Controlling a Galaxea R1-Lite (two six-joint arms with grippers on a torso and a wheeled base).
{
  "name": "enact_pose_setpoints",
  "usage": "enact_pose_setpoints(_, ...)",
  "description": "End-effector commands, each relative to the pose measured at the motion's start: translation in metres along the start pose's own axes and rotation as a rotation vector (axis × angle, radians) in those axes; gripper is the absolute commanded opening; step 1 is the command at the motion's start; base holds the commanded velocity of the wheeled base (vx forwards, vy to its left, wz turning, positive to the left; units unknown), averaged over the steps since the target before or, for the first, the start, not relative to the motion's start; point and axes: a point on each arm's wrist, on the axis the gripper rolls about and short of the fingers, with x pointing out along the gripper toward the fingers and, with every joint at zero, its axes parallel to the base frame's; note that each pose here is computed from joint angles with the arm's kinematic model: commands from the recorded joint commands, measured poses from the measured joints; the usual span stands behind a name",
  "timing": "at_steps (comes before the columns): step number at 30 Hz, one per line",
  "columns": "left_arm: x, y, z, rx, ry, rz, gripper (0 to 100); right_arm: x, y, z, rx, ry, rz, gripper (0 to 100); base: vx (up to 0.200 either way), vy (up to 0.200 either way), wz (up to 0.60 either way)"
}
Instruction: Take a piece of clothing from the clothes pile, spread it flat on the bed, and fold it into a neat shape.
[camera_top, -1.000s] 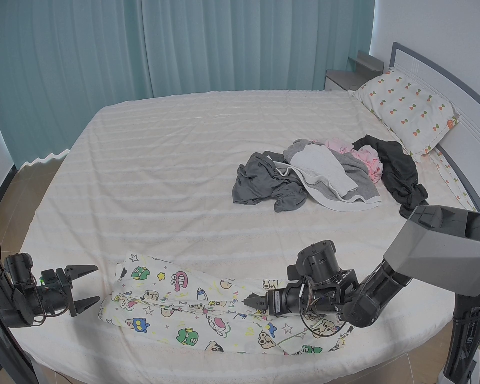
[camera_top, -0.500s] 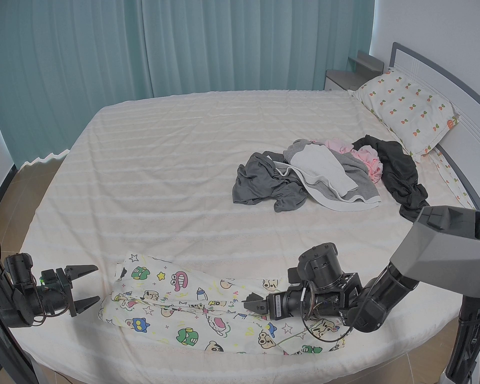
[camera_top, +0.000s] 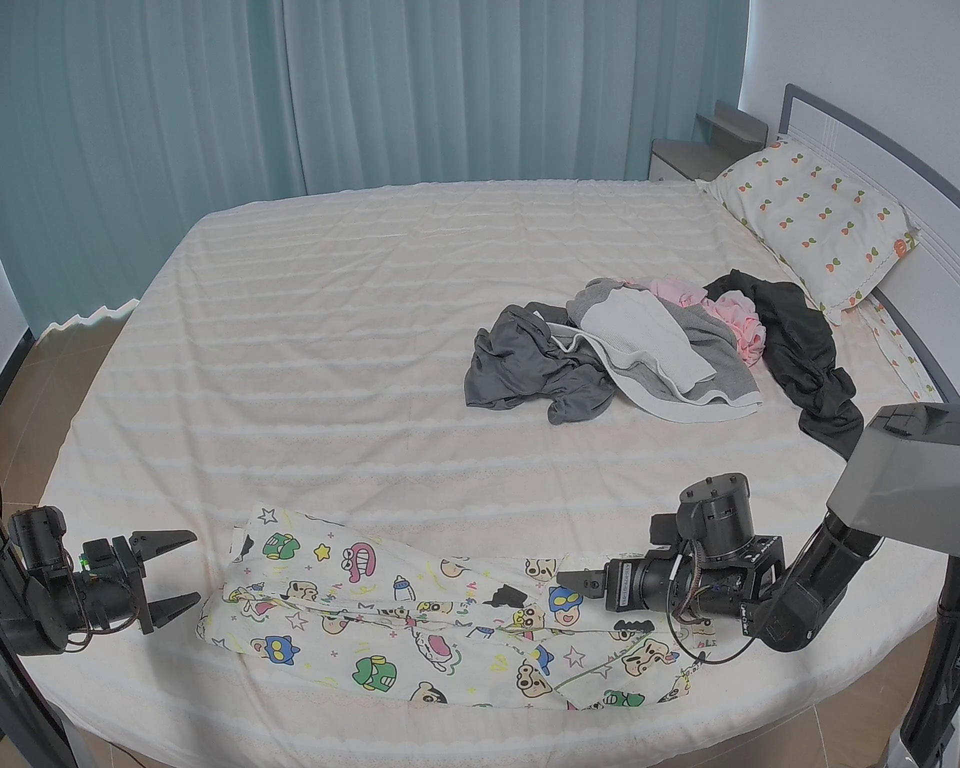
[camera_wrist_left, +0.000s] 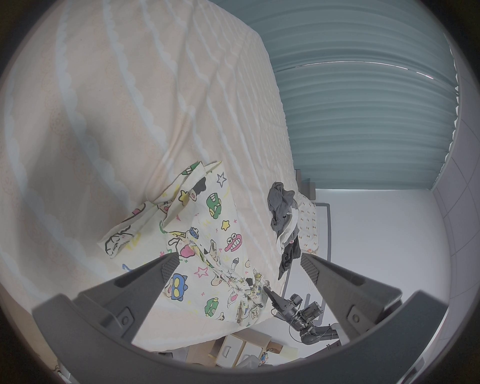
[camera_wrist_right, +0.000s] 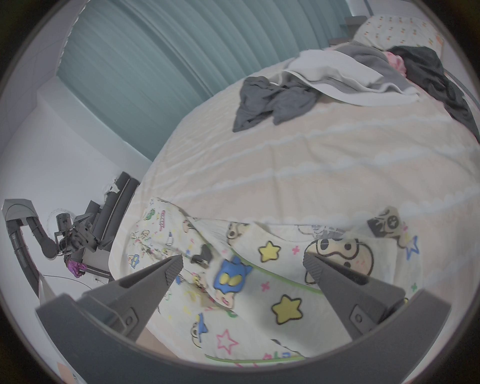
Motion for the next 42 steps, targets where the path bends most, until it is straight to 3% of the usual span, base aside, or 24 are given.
enact_pose_setpoints(1, 0.000, 0.000, 0.000, 0.000, -0.001, 0.000, 100, 0.000, -0.015, -0.006, 0.027, 0.024, -0.040, 100, 0.000, 0.000, 0.00)
enact_pose_setpoints(5, 0.000, 0.000, 0.000, -0.001, 0.000, 0.001, 100, 0.000, -0.022, -0.007, 0.079, 0.009, -0.052, 100, 0.000, 0.000, 0.00)
enact_pose_setpoints(11, 0.005, 0.000, -0.001, 0.044, -0.011, 0.030, 100, -0.036, -0.006, 0.013, 0.122, -0.173, 0.031, 100, 0.000, 0.000, 0.00)
enact_pose_setpoints(15, 0.035, -0.013, -0.009, 0.189, -0.133, 0.235, 100, -0.086, 0.000, 0.015, 0.117, -0.254, 0.063, 100, 0.000, 0.000, 0.00)
enact_pose_setpoints(18, 0.060, -0.025, -0.014, 0.270, -0.198, 0.312, 100, -0.118, -0.003, 0.015, 0.126, -0.313, 0.062, 100, 0.000, 0.000, 0.00)
enact_pose_setpoints(23, 0.079, -0.061, -0.004, 0.367, -0.224, 0.232, 100, -0.156, -0.010, 0.007, 0.134, -0.374, 0.041, 100, 0.000, 0.000, 0.00)
enact_pose_setpoints(27, 0.094, -0.079, 0.009, 0.382, -0.173, 0.274, 100, -0.166, -0.011, -0.003, 0.127, -0.370, 0.040, 100, 0.000, 0.000, 0.00)
enact_pose_setpoints(29, 0.106, -0.091, 0.025, 0.447, -0.143, 0.375, 100, -0.172, -0.007, -0.006, 0.117, -0.372, 0.057, 100, 0.000, 0.000, 0.00)
enact_pose_setpoints(31, 0.112, -0.097, 0.035, 0.499, -0.126, 0.423, 100, -0.175, -0.004, -0.007, 0.102, -0.381, 0.070, 100, 0.000, 0.000, 0.00)
enact_pose_setpoints(38, 0.124, -0.087, 0.040, 0.689, 0.008, 0.495, 100, -0.182, 0.005, -0.017, 0.046, -0.358, 0.108, 100, 0.000, 0.000, 0.00)
enact_pose_setpoints(41, 0.128, -0.088, 0.034, 0.694, 0.045, 0.501, 100, -0.181, 0.004, -0.020, 0.023, -0.344, 0.099, 100, 0.000, 0.000, 0.00)
enact_pose_setpoints(42, 0.133, -0.084, 0.030, 0.693, 0.095, 0.525, 100, -0.180, 0.003, -0.023, 0.009, -0.333, 0.090, 100, 0.000, 0.000, 0.00)
